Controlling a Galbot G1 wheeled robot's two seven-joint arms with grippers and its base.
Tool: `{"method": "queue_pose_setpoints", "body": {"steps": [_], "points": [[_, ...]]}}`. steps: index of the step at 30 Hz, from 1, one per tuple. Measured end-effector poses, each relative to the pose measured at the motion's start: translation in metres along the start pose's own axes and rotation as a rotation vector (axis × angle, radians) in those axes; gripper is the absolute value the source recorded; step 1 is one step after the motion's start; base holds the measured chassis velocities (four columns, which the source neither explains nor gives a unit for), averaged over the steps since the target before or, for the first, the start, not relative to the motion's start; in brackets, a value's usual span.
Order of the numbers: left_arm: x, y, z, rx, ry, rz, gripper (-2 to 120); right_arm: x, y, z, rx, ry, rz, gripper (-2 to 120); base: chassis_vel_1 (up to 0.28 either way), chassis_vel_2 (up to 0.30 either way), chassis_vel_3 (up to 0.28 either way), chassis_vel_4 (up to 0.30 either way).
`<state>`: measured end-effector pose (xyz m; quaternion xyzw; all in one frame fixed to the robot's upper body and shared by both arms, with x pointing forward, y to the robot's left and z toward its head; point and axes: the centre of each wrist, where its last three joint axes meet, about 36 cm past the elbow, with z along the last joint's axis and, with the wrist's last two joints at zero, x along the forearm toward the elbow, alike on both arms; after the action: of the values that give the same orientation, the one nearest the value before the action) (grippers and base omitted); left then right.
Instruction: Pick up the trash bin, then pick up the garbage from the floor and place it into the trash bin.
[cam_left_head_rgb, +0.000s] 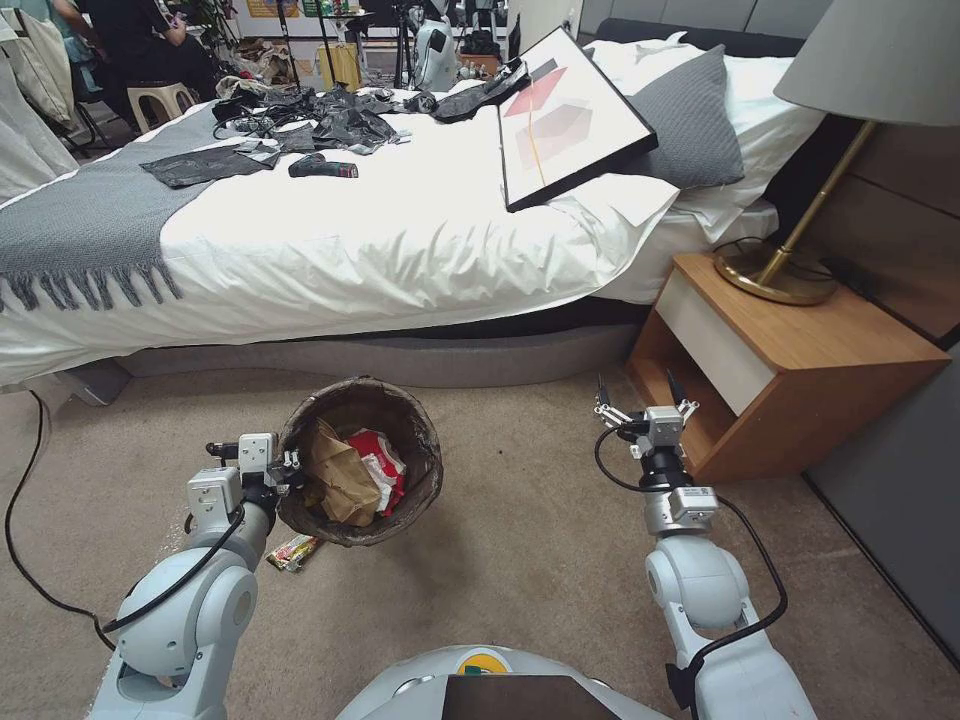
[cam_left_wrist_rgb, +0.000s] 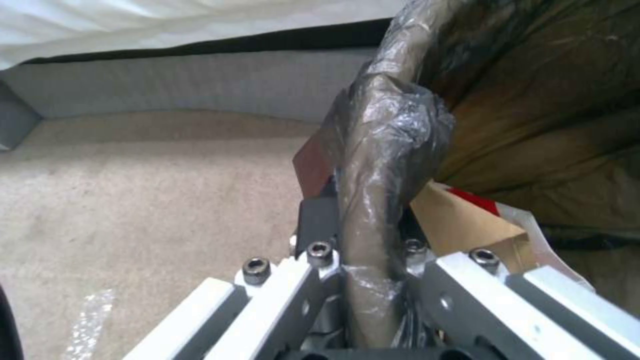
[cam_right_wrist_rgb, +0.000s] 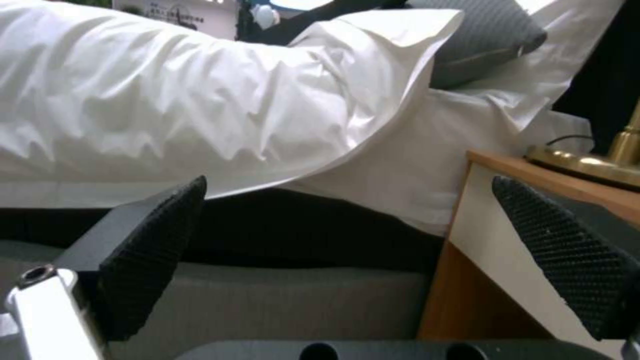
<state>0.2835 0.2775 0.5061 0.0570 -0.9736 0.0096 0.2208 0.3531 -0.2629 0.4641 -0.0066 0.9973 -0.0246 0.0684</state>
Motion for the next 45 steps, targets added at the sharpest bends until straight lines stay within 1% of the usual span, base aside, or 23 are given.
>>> {"method": "queue_pose_setpoints", "body": {"steps": [1,2,3,4,7,10,11,17,23,28,45], "points": [[0.0,0.0,0.0,0.0,0.0,0.0,0,0.0,0.0,0.0,0.0,0.0,0.0,100,0.0,0.0,0.0,0.0],[0.0,0.0,0.0,0.0,0.0,0.001,0,0.004,-0.001,0.005,0.011,0.001,0.008,100,0.0,0.0,0.0,0.0],[0.0,0.0,0.0,-0.007,-0.002,-0.002,0,0.012,-0.002,0.017,0.037,-0.001,0.029,100,0.0,0.0,0.0,0.0],[0.0,0.0,0.0,-0.007,-0.002,-0.002,0,0.012,-0.002,0.017,0.037,-0.001,0.029,100,0.0,0.0,0.0,0.0],[-0.001,-0.001,0.002,-0.02,0.001,-0.012,0,0.023,0.0,0.035,0.074,-0.017,0.045,100,0.022,0.029,0.038,0.026],[-0.001,-0.001,0.002,-0.02,0.002,-0.012,0,0.024,0.0,0.036,0.076,-0.02,0.046,100,0.041,0.057,0.057,0.052],[0.001,-0.001,0.005,-0.018,0.009,-0.002,0,0.03,0.001,0.054,0.123,-0.068,0.045,100,0.06,0.057,0.05,0.059],[0.001,0.0,0.006,-0.023,-0.001,-0.006,0,0.031,0.004,0.056,0.123,-0.081,0.037,100,0.064,0.066,0.063,0.068],[0.002,-0.001,0.007,-0.023,0.005,0.002,0,0.031,0.007,0.059,0.127,-0.07,0.039,100,0.086,0.08,0.077,0.086],[0.001,0.0,0.005,-0.024,0.006,-0.023,0,0.031,0.011,0.064,0.126,-0.055,0.041,100,0.073,0.08,0.08,0.081],[0.0,0.002,0.003,-0.024,0.004,-0.038,0,0.03,0.014,0.071,0.13,-0.039,0.038,100,0.077,0.08,0.081,0.074]]}}
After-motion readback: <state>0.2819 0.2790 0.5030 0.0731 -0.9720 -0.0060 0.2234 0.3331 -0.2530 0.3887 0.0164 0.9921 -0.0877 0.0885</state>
